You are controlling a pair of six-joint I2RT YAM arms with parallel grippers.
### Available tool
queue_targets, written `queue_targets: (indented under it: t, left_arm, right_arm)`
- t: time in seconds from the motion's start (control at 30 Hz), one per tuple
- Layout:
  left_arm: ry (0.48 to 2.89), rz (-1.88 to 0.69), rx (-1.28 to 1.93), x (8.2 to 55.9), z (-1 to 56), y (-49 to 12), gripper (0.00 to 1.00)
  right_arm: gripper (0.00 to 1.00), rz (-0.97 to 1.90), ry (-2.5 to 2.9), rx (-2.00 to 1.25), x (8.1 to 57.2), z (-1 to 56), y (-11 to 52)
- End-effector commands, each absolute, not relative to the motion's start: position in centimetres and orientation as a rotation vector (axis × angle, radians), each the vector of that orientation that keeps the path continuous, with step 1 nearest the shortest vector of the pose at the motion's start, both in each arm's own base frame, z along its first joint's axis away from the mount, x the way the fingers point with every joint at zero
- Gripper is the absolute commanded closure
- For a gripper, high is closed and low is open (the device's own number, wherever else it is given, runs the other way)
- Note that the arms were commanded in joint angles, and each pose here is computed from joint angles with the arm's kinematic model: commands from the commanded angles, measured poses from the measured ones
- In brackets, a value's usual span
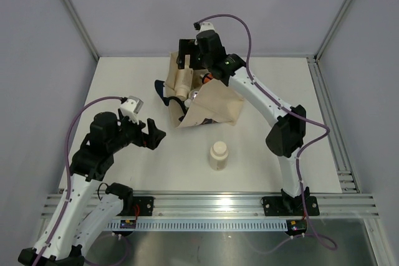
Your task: Place the personal care products into the canvas bag
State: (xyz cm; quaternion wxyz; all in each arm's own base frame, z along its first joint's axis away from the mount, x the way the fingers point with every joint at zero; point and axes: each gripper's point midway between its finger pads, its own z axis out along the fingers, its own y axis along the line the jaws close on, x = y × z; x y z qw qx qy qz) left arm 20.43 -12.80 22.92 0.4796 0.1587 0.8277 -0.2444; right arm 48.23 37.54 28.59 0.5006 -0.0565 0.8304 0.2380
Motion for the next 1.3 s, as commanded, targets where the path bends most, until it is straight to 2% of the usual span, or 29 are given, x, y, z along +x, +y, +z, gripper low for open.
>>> queue_targets:
  t: [0.0,0.2,0.23,0.27,0.33,0.37,0.57,0.8,0.9,0.97,1.03,1.27]
  left_arm:
    - [1.917,-0.620,0.374,20.7,25.2,-13.2,0.01]
    - [1.853,-0.668,0.408,20.2,26.2,-13.8,0.01]
    - [1.866,-0.683,0.414,20.2,25.9,-14.1,0.01]
    - [1.871,-0.732,0.437,19.8,25.8,-14.8,0.01]
    - [1.901,-0.803,0.468,19.8,24.9,-15.9,0.01]
    - [1.888,-0.902,0.529,19.1,24.6,-17.2,0.01]
    - [1.868,-1.385,0.686,16.3,22.2,-22.3,0.01]
    - [1.900,-1.377,0.790,13.8,21.5,-24.5,0.01]
    - [2.002,-1.338,0.686,14.6,19.8,-24.3,0.01]
    - [2.092,-1.210,0.613,15.9,18.6,-23.8,0.01]
    - [2.089,-1.098,0.571,17.4,18.8,-23.2,0.01]
    - [2.002,-1.018,0.563,18.9,20.3,-22.8,0.01]
  right_arm:
    - [0.00,0.667,1.800,-0.387,44.1,37.3,37.3]
    - [0.00,0.659,1.721,-0.681,38.1,38.2,33.0]
    - [0.01,0.654,1.713,-0.711,37.8,38.2,31.4]
    - [0.01,0.740,1.667,-0.879,34.6,37.7,30.6]
    - [0.00,0.755,1.649,-0.915,34.1,37.2,26.9]
    - [0.00,0.823,1.610,-0.975,31.7,36.6,25.5]
    - [0.00,0.780,1.633,-0.973,27.0,30.9,16.9]
    - [0.01,0.714,1.678,-0.789,25.0,26.5,11.5]
    - [0.00,0.731,1.701,-0.707,25.6,26.5,9.6]
    - [0.00,0.760,1.713,-0.688,25.7,26.3,9.4]
    - [0.00,0.757,1.722,-0.678,25.8,26.1,9.1]
    - [0.01,0.726,1.726,-0.641,26.2,26.3,8.2]
